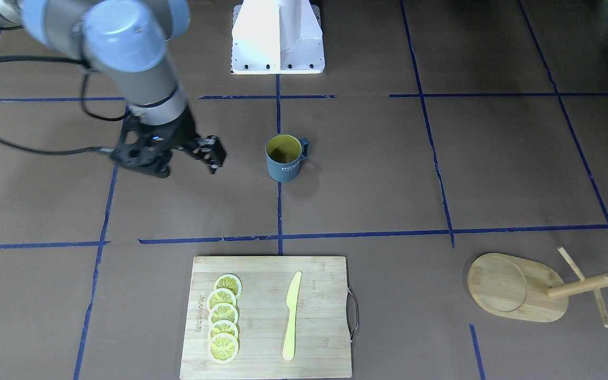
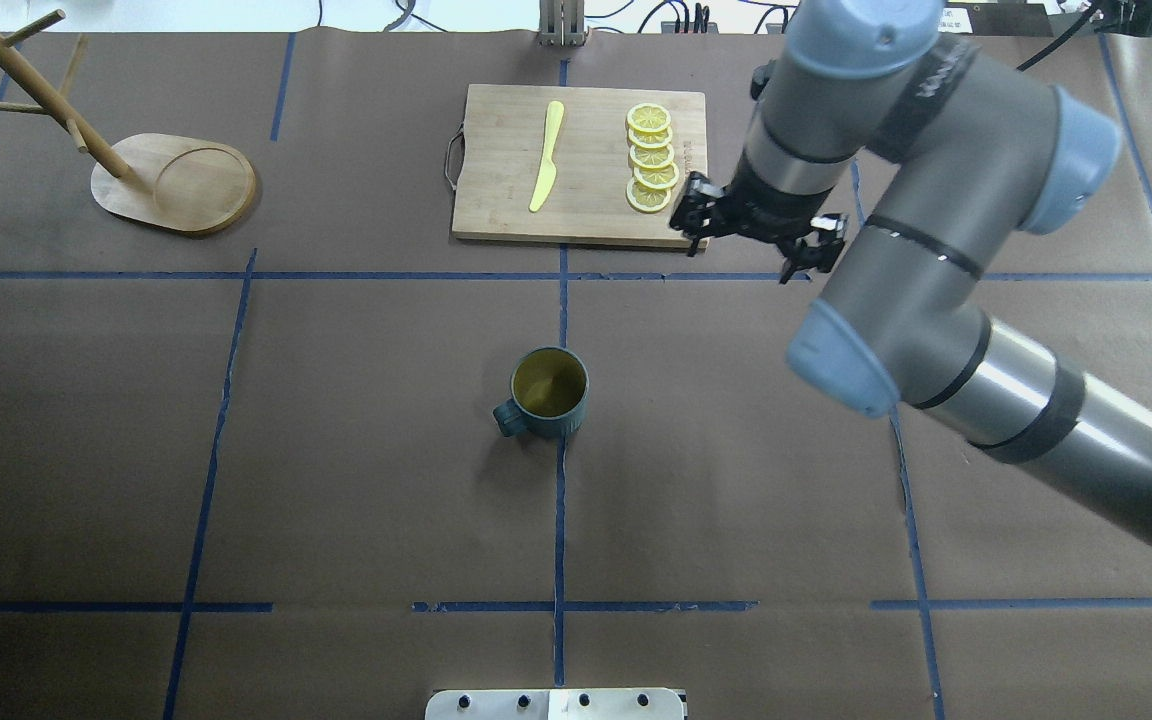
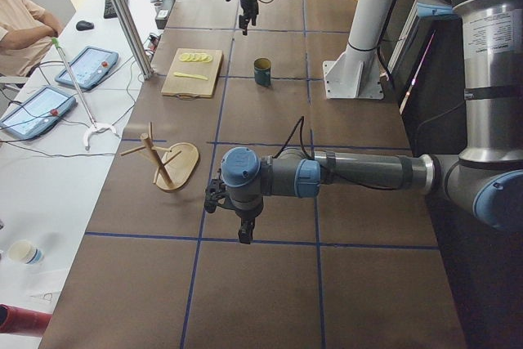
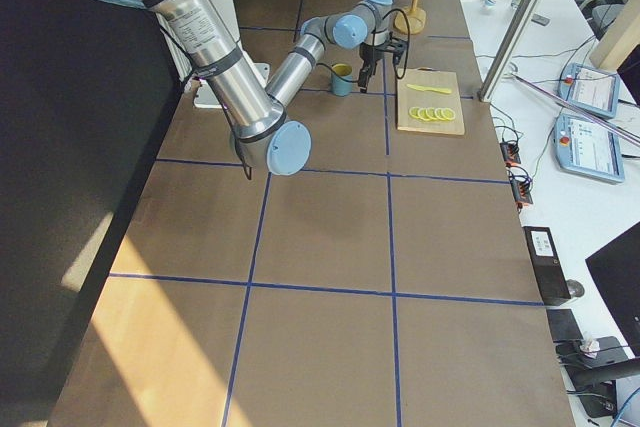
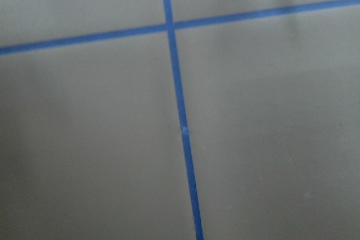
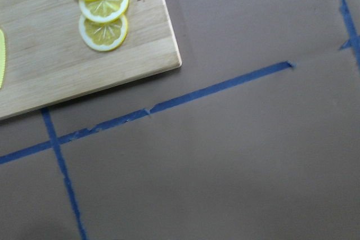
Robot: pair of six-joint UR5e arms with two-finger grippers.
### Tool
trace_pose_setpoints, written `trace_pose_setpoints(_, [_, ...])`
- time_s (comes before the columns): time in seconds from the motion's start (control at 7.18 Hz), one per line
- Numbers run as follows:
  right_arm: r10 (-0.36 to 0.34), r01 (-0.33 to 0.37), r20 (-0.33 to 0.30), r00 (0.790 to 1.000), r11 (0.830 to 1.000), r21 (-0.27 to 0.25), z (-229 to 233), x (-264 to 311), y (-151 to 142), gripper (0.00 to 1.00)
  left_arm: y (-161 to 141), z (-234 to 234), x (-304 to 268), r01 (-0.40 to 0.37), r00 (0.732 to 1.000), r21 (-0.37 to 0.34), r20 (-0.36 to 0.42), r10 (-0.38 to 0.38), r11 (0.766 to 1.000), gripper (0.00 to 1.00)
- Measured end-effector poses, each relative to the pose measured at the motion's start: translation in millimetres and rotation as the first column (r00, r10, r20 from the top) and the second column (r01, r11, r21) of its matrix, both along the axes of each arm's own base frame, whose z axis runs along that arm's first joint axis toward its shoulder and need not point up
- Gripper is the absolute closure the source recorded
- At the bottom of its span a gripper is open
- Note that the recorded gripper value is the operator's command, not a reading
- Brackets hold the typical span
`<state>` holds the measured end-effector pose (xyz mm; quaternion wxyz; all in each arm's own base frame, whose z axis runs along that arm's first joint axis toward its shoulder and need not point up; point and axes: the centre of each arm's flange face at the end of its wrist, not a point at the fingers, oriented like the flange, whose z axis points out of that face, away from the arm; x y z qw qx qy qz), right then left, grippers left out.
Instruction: Hang cup on storage rack
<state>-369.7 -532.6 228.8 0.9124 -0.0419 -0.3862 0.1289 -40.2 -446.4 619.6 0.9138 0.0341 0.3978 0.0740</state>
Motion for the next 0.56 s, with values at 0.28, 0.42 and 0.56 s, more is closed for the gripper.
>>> trace_pose_setpoints(0.28, [-0.144, 0.149, -0.051, 0.988, 0.982, 0.115, 95, 105, -34, 0.0, -16, -18, 1, 0.0, 1.0, 0.036, -0.009, 0.0, 0.999, 0.0])
trace_pose_setpoints(0.42, [-0.221, 0.231, -0.082, 0.972, 0.959, 0.162, 152, 164, -36, 0.0, -20, -24, 2, 0.0, 1.0, 0.048, -0.012, 0.0, 0.999, 0.0])
trace_pose_setpoints(0.56, [-0.287, 0.303, -0.109, 0.952, 0.932, 0.197, 208, 220, -26, 0.0, -22, -32, 2, 0.001, 1.0, 0.064, -0.013, 0.0, 0.998, 0.0])
